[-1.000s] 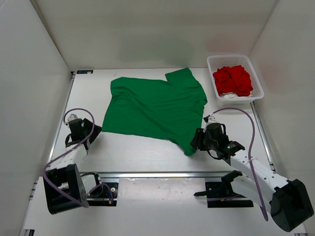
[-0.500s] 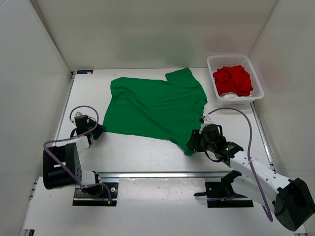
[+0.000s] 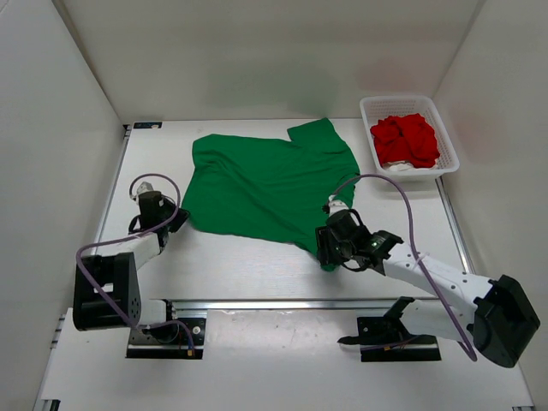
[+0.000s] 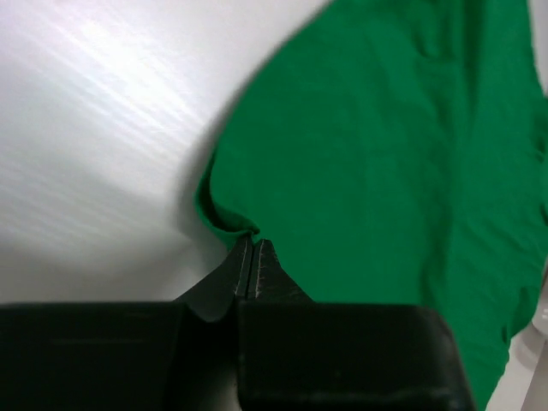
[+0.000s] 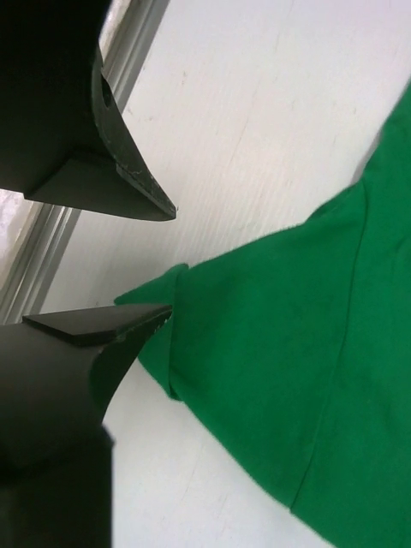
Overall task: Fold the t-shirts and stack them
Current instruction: Flatten out the tshirt
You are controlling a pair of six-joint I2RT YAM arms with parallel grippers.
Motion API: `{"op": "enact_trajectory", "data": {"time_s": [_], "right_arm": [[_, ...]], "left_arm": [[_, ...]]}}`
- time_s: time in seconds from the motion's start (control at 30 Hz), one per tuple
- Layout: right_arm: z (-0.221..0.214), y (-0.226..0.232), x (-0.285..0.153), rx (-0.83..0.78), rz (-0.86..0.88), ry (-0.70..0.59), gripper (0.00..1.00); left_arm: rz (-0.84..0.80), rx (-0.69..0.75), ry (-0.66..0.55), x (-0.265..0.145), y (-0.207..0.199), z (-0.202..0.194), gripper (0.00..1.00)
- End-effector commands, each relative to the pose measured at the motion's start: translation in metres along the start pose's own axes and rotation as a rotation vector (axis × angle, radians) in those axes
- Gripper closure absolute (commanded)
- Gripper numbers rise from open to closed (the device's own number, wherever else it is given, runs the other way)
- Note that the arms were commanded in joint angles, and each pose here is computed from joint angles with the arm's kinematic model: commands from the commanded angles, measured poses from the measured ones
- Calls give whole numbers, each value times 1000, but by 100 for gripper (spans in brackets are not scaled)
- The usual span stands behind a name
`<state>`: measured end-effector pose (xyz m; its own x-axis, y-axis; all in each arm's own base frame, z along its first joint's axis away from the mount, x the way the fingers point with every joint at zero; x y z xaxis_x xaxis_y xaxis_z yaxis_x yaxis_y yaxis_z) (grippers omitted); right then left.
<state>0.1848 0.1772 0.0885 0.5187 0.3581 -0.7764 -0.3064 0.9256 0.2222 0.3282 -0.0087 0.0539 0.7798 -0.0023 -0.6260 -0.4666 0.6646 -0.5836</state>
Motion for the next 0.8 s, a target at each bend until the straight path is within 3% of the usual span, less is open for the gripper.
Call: {"op": "enact_trajectory", "data": {"time_s": [0.0,0.27,0.37,0.5,0.67,0.77], "right_arm": [[-2,-9,-3,-54,-105,51,58],[-18,-25,15,-63,-214,158,58],[-10,-22,14,-60,-234,128,84],[4,-20,-1,-34,-232,72,99],[-9,-37,-22,120,-209,52,99],[-18,-39,-34,232,-128,9,91]], "left_arm": [[-100,73,-86,-12,-40,19,100],[-191,53,-108,-23,-56,24,100],[-223,52,-105,-26,-62,21,100],[-237,56,-86,-27,-65,18,100],[-271,35,-88,-31,-73,27,100],[-306,5,-95,-37,-82,39,100]]}}
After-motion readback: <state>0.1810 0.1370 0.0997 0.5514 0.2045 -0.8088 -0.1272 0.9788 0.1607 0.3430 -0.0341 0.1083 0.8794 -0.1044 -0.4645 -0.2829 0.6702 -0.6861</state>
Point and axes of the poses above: each gripper's point midway between its finger pads, its own x axis out along the fingers, its own y axis along the line the jaws close on, z = x × y, the point moved 2 cm from there along -x, back along the fingers, and after that the axes turned 1 degree about x, right-handed, at the moved point
